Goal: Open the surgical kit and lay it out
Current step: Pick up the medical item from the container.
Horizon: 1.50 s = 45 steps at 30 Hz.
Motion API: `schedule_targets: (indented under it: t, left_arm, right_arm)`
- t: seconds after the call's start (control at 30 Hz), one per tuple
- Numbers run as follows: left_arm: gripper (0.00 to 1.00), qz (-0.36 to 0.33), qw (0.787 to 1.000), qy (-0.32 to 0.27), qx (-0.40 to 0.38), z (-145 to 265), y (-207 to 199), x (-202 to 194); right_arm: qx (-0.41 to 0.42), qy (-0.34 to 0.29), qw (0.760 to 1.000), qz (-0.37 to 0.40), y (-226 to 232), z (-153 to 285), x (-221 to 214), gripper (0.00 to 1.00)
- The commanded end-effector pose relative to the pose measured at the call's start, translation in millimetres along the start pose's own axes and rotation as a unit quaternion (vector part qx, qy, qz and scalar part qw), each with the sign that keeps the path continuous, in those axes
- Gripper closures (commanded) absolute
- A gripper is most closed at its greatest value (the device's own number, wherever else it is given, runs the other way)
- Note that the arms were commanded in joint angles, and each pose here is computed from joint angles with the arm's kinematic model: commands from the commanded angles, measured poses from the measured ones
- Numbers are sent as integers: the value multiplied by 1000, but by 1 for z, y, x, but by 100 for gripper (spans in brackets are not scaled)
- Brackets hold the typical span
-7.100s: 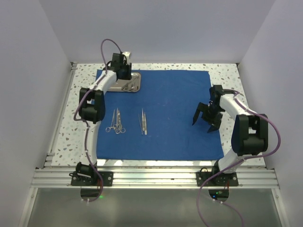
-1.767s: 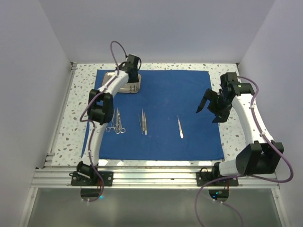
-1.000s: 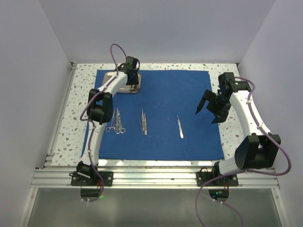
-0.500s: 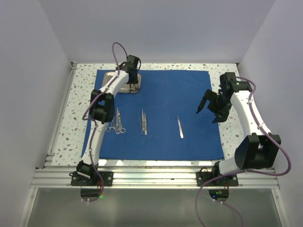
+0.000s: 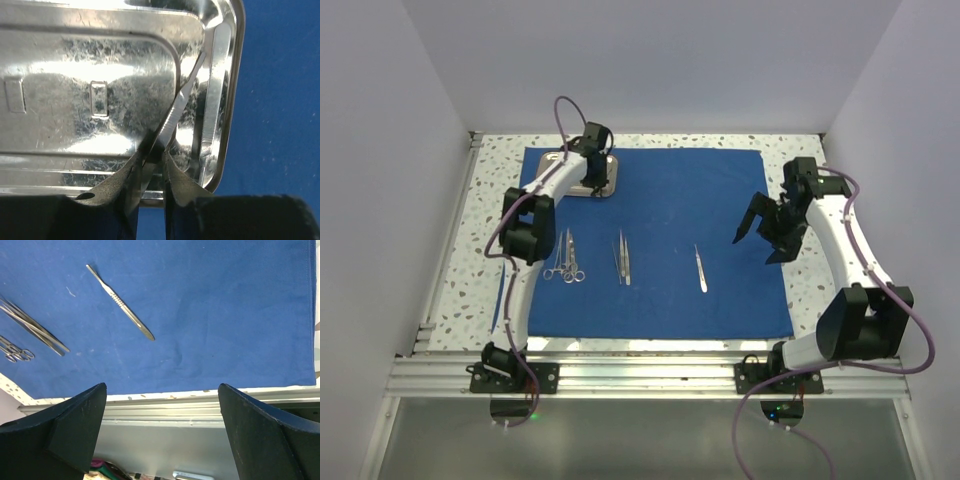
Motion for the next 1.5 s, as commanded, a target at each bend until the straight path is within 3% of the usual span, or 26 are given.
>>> schedule_targets:
  t: [0.0,0.23,0.5,0.53,0.57,0.63,0.73,0.93,1.23,1.47]
  left_arm:
    - [75,-14,991,135,13,-15,22,-73]
    - [75,-28,988,150,29,-18,30,-83]
    - [75,-21,973,228,33,-26,36,-129]
    - [77,-21,972,232,34,-26,37,-131]
    - [88,-22,971,236,32,-25,37,-132]
    - [99,-21,971,239,23,-24,36,-131]
    - [100,-20,972,235,6,-24,33,-126]
    - [100,-12,986,166,-25,-6,20,-79]
    - [100,18,996,19,-84,63,-2,7]
    - [100,25,995,4,-96,74,-5,13]
  right_arm:
    - [22,-16,1000,10,4,9,-2,3]
    - [28,-17,999,10,5,9,-4,3]
    - [24,-20,999,10,3,12,-5,3]
    - [24,-19,999,10,3,12,-6,2]
    - [24,-19,999,9,3,12,-6,3]
    - [24,-18,1000,6,2,11,-7,2]
    - [26,-14,1000,4,2,10,-9,2]
    - [32,-11,999,2,3,9,-11,3]
    - [46,-10,999,0,5,10,-18,3]
    - [55,-13,998,1,5,12,-23,3]
Point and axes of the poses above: each gripper's point midway between its finger pads, its own z axis back along the fingers, its own y axis along the line the jaws close on, x = y × z, the point moved 2 cm from there along z, back along the fingers, and after that the axes turned 2 degrees about z, right-handed, at the moved point
